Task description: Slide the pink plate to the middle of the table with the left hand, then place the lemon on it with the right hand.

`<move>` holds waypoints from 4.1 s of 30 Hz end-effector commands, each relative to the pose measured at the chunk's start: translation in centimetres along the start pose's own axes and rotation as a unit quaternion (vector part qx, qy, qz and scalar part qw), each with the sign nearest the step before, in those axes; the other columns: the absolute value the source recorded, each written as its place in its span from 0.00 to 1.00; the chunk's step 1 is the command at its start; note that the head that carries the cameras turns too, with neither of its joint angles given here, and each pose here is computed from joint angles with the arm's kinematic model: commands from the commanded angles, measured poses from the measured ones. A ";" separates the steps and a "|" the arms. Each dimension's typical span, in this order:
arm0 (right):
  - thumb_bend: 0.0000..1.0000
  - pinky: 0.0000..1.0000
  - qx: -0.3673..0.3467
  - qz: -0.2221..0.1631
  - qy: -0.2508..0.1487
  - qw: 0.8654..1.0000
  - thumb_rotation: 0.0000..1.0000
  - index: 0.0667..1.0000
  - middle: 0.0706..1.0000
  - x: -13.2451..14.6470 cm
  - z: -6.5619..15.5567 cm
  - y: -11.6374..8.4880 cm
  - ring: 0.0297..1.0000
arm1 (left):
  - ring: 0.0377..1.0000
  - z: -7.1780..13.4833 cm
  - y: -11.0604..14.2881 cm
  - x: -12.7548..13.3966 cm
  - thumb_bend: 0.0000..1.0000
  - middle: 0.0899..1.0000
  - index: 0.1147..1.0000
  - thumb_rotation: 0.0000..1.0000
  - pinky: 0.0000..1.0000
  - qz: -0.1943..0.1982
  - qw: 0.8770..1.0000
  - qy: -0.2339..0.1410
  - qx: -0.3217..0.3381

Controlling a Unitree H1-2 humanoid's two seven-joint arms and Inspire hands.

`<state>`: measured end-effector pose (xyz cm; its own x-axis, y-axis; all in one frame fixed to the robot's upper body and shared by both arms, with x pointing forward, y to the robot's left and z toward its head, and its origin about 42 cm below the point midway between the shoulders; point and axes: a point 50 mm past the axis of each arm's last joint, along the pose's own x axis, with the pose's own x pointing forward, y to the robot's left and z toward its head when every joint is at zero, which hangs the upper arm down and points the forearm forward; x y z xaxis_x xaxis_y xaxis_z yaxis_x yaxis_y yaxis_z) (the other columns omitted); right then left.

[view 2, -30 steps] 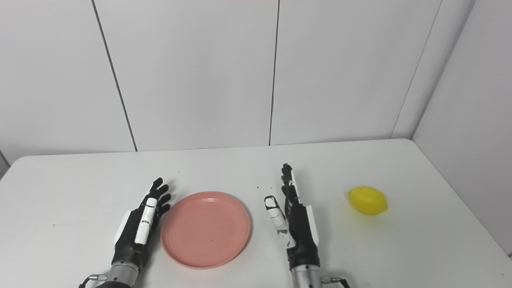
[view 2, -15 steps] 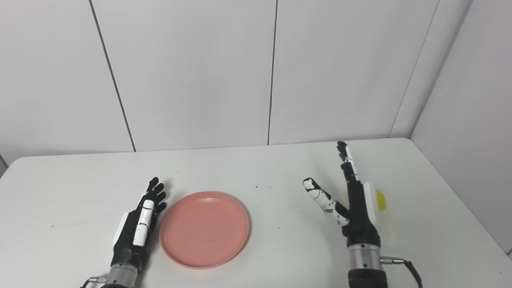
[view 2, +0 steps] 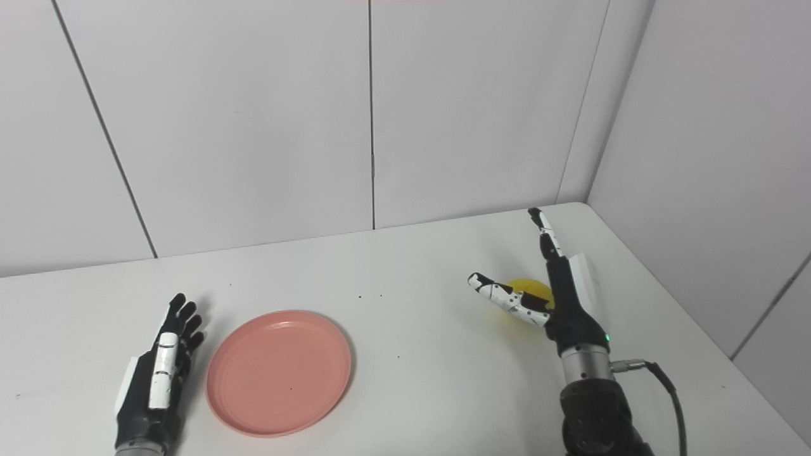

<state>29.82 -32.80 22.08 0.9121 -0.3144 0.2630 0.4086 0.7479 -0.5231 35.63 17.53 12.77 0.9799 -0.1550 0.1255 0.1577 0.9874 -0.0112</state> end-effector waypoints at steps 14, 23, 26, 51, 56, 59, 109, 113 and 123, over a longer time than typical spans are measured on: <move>0.86 0.88 -0.059 -0.011 0.017 0.998 0.36 0.93 0.94 2.2 0.8 -1.4 0.93 | 0.98 1.3 1.6 1.0 0.46 0.98 0.99 1.00 0.96 -0.001 0.999 -0.024 -0.030; 0.84 0.86 -0.072 0.020 0.062 0.995 0.33 0.92 0.93 3.6 -0.5 -1.1 0.91 | 0.99 2.2 1.6 1.0 0.44 0.99 1.00 1.00 0.98 -0.005 0.999 -0.021 -0.037; 0.84 0.84 -0.078 0.032 0.073 0.994 0.37 0.90 0.92 4.1 -1.1 -0.8 0.90 | 1.00 2.3 1.7 1.0 0.44 1.00 1.00 1.00 1.00 -0.007 0.999 -0.021 -0.041; 0.83 0.57 -0.072 0.056 0.127 0.988 0.07 0.85 0.83 5.6 -4.1 0.5 0.73 | 0.99 3.8 1.4 0.7 0.38 0.98 0.99 1.00 0.99 -0.012 0.999 -0.013 -0.044; 0.82 0.36 -0.054 0.045 0.123 0.990 0.00 0.82 0.73 5.4 -4.0 0.4 0.49 | 0.98 4.1 1.2 0.6 0.36 0.97 0.97 1.00 0.97 -0.011 0.999 -0.016 -0.045; 0.81 0.38 -0.062 0.039 0.116 0.991 0.00 0.78 0.76 5.3 -3.9 0.4 0.51 | 0.97 4.1 1.1 0.5 0.35 0.97 0.97 1.00 0.96 -0.008 0.999 -0.017 -0.040; 0.52 0.48 0.078 -0.099 -0.076 0.989 0.00 0.46 0.44 4.5 1.4 1.5 0.44 | 0.94 4.0 0.8 0.4 0.34 0.94 0.94 1.00 0.92 -0.006 0.999 -0.020 -0.032; 0.52 0.50 0.115 -0.094 -0.090 0.985 0.00 0.45 0.45 4.5 2.1 2.3 0.45 | 0.94 3.9 0.8 0.3 0.35 0.94 0.94 1.00 0.92 -0.006 0.999 -0.020 -0.028; 0.52 0.43 0.208 -0.048 -0.111 0.971 0.00 0.46 0.46 3.7 4.9 5.9 0.41 | 0.92 3.6 0.9 0.3 0.37 0.93 0.94 1.00 0.90 -0.007 0.999 -0.025 -0.022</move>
<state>34.95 -27.34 21.26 0.8626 -0.3378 0.3767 0.4188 0.8945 -0.1569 35.23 18.75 15.00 0.9824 -0.1604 0.0962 0.1675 0.9833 -0.0716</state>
